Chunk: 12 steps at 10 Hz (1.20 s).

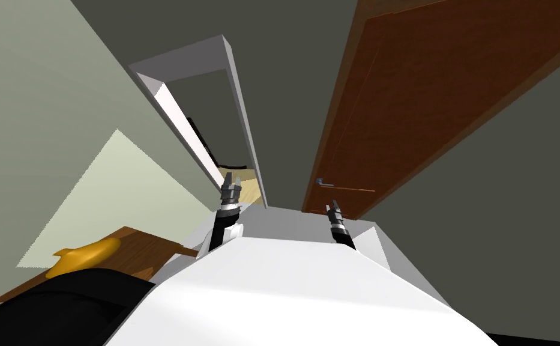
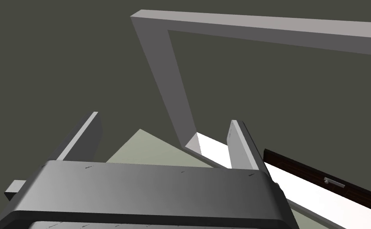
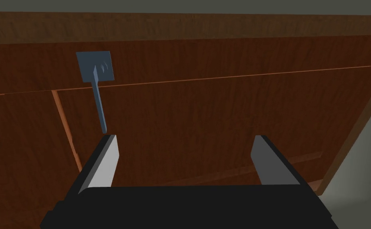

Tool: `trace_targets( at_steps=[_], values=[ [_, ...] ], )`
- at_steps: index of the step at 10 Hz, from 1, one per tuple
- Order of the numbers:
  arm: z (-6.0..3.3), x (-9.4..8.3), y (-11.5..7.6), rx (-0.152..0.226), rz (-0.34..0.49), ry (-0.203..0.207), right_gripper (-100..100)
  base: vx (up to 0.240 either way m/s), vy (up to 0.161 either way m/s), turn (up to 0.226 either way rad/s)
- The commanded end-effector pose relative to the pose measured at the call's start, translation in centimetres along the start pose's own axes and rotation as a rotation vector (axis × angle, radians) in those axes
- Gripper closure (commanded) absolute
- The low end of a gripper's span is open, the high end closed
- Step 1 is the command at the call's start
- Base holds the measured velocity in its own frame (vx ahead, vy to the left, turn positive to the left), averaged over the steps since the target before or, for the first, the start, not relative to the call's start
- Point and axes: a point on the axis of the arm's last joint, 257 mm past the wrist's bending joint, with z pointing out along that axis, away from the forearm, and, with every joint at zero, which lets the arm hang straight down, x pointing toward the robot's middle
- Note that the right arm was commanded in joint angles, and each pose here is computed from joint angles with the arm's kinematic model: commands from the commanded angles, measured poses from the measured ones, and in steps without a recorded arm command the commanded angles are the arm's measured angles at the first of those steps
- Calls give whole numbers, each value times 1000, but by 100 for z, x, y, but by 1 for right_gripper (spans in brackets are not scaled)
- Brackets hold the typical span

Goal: Pull the door open

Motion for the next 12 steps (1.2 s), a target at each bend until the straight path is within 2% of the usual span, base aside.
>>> trace_targets(
  at_steps=[1,7,12],
  values=[
    [-41,-18,-69,10,0,-4,-100,46,-51,27],
    [-162,-278,-438,93,-4,-40,-100,70,-58,91],
    [-263,-482,-663,148,-12,-70,-100,73,-66,83]
  ],
)
